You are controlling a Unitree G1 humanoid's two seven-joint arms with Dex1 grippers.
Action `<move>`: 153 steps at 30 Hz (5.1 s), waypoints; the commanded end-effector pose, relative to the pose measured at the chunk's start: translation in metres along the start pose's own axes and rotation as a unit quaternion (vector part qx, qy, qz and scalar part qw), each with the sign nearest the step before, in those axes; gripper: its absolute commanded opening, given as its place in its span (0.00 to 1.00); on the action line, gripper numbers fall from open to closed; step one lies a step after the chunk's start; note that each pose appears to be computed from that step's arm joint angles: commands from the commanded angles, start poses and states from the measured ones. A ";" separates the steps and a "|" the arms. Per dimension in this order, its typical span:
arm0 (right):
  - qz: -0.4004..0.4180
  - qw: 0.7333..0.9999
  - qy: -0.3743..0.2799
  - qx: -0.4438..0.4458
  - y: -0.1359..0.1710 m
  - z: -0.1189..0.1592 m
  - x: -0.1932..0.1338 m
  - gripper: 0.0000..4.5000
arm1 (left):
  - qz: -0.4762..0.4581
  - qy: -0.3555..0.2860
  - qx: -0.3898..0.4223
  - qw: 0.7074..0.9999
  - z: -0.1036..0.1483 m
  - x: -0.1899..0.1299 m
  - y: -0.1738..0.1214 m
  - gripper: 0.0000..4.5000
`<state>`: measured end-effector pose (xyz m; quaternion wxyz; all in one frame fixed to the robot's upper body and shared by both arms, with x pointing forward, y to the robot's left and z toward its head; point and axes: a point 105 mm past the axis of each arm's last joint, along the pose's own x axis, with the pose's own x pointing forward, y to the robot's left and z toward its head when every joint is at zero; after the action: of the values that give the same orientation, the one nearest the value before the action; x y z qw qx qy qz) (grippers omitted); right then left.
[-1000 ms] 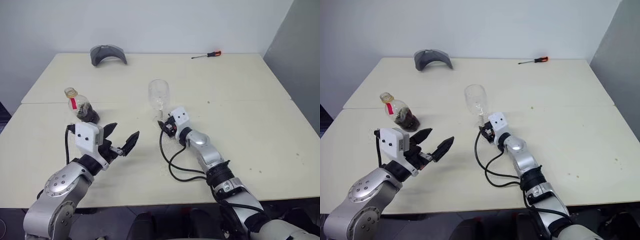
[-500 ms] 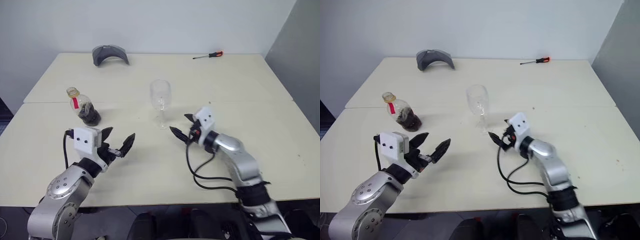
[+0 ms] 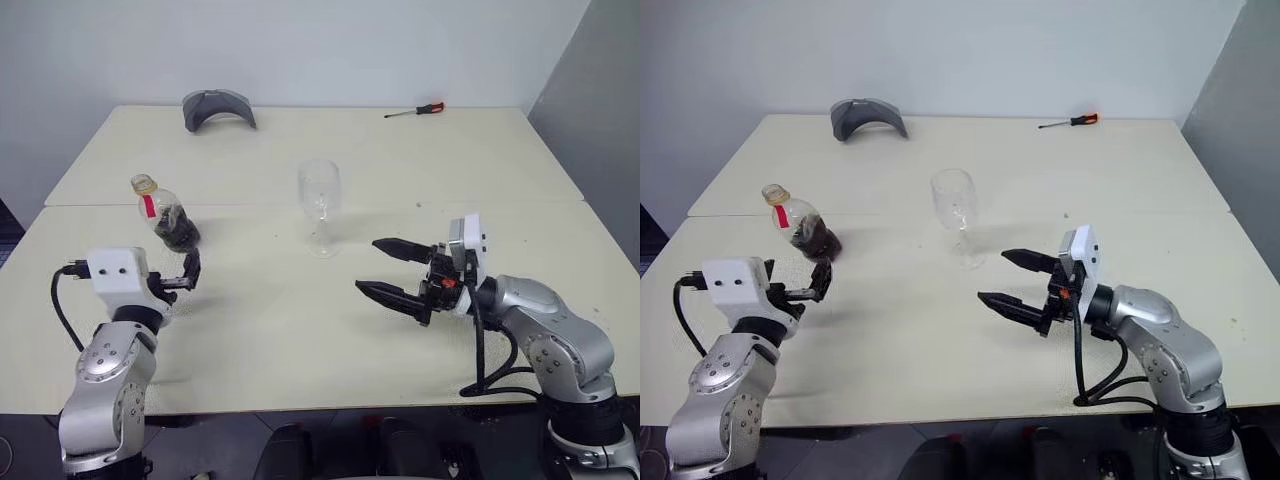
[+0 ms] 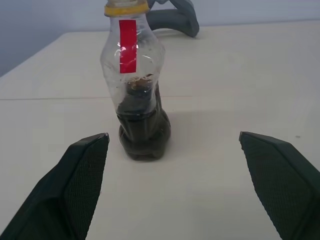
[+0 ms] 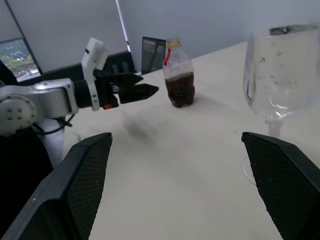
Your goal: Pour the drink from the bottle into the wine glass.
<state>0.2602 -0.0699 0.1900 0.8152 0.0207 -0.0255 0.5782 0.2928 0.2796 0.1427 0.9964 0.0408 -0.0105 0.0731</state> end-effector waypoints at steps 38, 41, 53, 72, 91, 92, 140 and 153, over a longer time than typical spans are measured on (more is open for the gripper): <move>-0.015 0.999 -0.035 -0.022 0.009 0.029 0.018 0.98 | -0.038 -0.052 0.009 0.998 0.014 0.083 0.020 1.00; -0.020 0.999 -0.034 -0.024 0.006 0.029 0.018 0.98 | -0.051 -0.051 0.001 0.997 0.011 0.092 0.016 1.00; -0.037 0.998 -0.033 -0.028 0.004 0.031 0.015 0.98 | -0.071 -0.061 0.007 0.996 0.013 0.115 0.008 1.00; -0.039 0.998 -0.032 -0.029 0.001 0.033 0.015 1.00 | -0.079 -0.074 0.010 0.994 0.021 0.119 0.006 0.25; -0.154 0.978 0.006 -0.143 -0.083 0.049 0.016 1.00 | -0.356 -0.177 0.274 0.876 0.126 0.122 -0.103 0.25; -0.156 0.977 0.005 -0.143 -0.085 0.049 0.018 1.00 | -0.362 -0.180 0.286 0.869 0.128 0.122 -0.106 0.25; -0.079 0.983 -0.097 -0.132 -0.061 0.087 0.056 1.00 | -0.341 -0.253 0.548 0.721 0.169 0.125 -0.138 0.25; -0.068 0.983 -0.091 -0.143 -0.059 0.085 0.058 1.00 | -0.318 -0.270 0.606 0.678 0.173 0.124 -0.136 0.25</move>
<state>0.3380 -0.0394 0.2641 0.8486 -0.0310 -0.1506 0.5063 0.4366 0.1484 0.2781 0.6771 0.6470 -0.1814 -0.3001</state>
